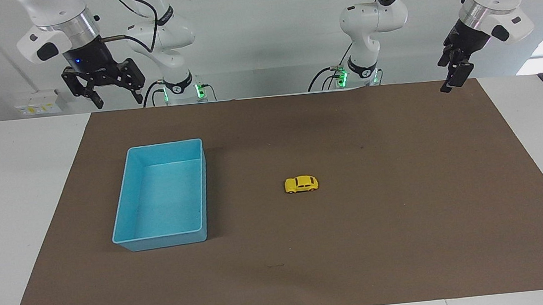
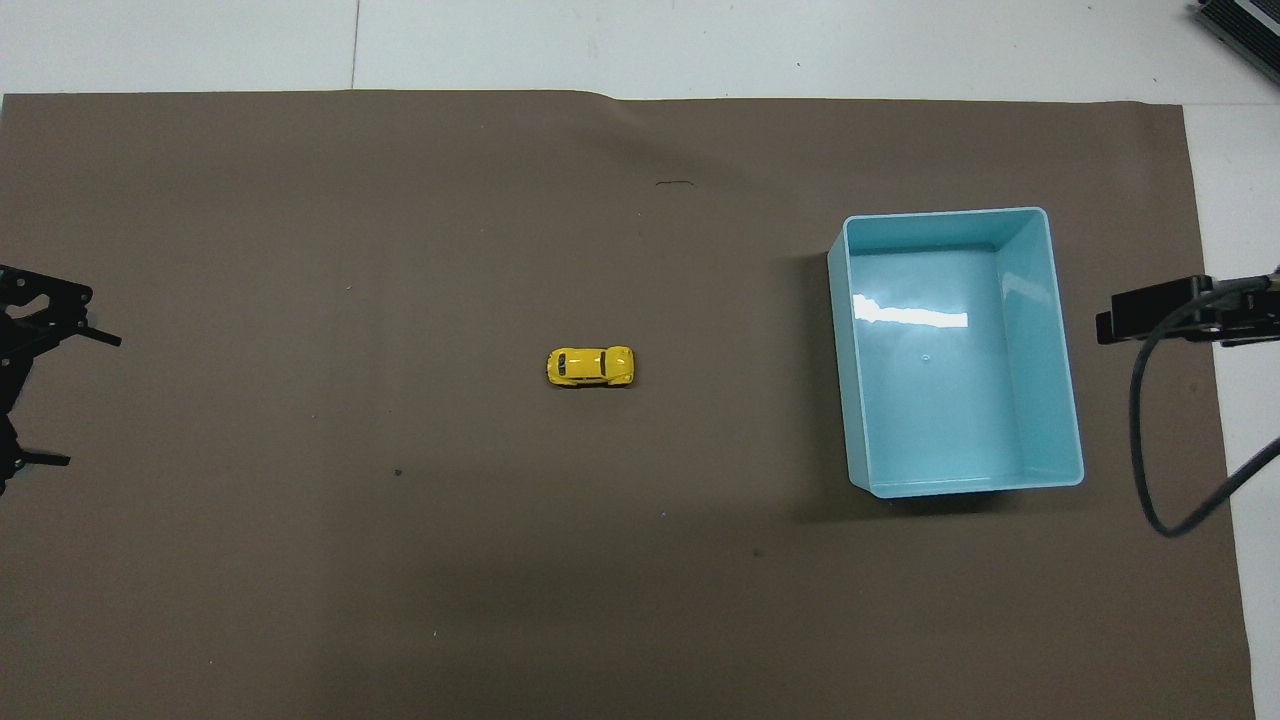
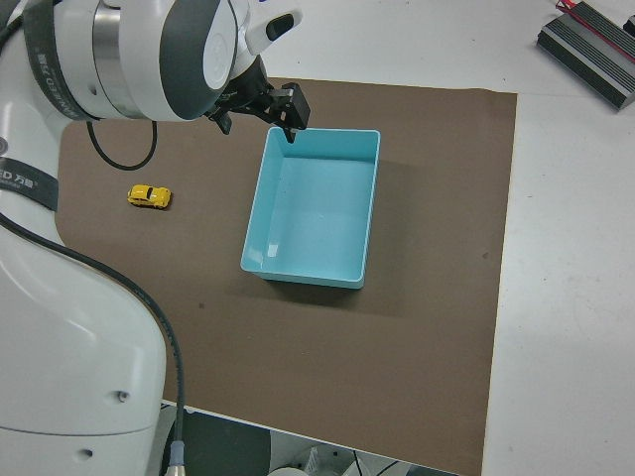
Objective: Wind up and store yellow beetle car
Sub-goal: 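Reach the left gripper toward the yellow beetle car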
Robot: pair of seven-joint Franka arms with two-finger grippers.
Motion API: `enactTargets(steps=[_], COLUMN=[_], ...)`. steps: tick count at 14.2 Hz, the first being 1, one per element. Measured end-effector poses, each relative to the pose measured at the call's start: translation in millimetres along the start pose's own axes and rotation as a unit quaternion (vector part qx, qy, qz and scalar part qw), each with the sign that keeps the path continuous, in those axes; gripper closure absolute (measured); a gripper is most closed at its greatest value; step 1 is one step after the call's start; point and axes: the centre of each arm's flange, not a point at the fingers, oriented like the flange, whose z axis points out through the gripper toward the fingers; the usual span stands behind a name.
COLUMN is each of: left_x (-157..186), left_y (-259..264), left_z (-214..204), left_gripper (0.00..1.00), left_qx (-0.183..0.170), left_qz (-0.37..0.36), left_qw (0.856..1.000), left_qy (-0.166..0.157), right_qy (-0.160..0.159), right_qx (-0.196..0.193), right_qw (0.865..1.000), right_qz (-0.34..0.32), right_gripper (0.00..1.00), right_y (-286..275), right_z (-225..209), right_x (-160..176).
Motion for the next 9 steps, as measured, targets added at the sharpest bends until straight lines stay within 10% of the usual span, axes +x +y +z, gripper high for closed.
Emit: enactTargets(steps=[9], left_x=[-42], left_y=[25], left_z=[40], left_gripper=[0.0], left_qx=[-0.032], left_qz=[-0.116], left_qw=[0.993], left_qy=[0.003], right_qy=[0.0], right_qx=[0.0], right_qw=[1.0], right_qz=[0.0], right_gripper=[0.0], right_y=[0], right_z=[0], right_x=[0])
